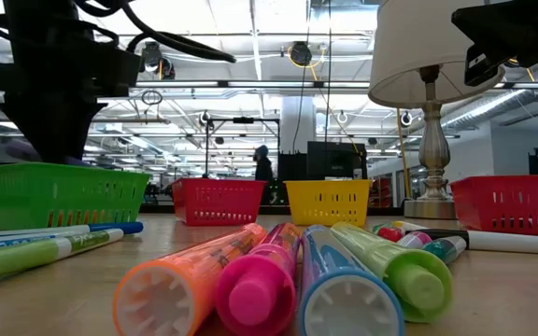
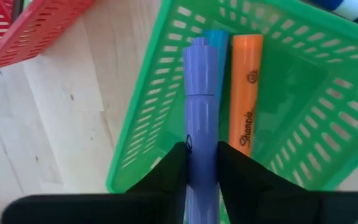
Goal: Pick & Place Markers
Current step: Put the purple highlighter into the green bin, then put the green marker into the left red bin
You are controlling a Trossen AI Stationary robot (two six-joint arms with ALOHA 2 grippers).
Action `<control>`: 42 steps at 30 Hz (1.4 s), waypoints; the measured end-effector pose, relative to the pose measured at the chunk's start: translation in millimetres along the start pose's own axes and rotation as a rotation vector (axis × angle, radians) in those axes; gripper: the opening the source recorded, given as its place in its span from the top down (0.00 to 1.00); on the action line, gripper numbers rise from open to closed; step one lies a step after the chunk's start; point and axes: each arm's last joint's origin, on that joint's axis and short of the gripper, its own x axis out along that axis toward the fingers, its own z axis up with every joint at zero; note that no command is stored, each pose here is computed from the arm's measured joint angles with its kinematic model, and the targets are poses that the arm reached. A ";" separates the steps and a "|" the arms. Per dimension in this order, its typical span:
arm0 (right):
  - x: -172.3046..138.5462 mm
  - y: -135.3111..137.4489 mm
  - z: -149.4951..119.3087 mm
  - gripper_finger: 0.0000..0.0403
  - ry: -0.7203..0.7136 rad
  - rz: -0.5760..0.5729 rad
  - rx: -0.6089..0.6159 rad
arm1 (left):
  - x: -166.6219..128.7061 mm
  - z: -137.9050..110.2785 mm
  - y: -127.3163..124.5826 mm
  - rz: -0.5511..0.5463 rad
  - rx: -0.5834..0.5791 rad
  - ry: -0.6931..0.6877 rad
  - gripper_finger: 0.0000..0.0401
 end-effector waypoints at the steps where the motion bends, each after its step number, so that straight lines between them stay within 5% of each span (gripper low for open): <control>1: 0.0 0.0 0.0 1.00 0.000 0.000 0.000 | 0.0 0.0 -0.1 0.000 -0.004 0.000 0.76; 7: 0.0 0.0 0.0 1.00 0.000 0.000 0.000 | -1.3 -1.2 -0.1 -0.019 -0.007 0.006 0.62; 12: 0.0 0.0 0.0 1.00 0.000 0.000 0.000 | -16.6 -0.4 -1.6 -0.036 0.004 -0.046 0.60; 17: 0.0 0.0 0.0 1.00 0.000 0.000 0.000 | -58.4 -11.4 -8.0 0.016 0.117 -0.387 0.69; 22: 0.0 0.0 0.1 1.00 0.000 0.000 0.000 | -89.2 -37.9 -6.8 -0.106 0.068 -0.860 0.83; 27: 0.0 0.1 0.1 1.00 0.000 0.001 0.001 | -64.3 -71.7 -2.5 -0.208 0.006 -1.161 0.98; 34: 0.0 0.2 0.1 1.00 0.000 0.003 0.016 | -15.9 -107.4 9.8 -0.249 -0.203 -1.491 0.99; 42: 0.0 0.1 -0.2 1.00 0.002 0.002 0.018 | -4.1 -129.4 23.5 -0.089 -0.222 -1.601 0.99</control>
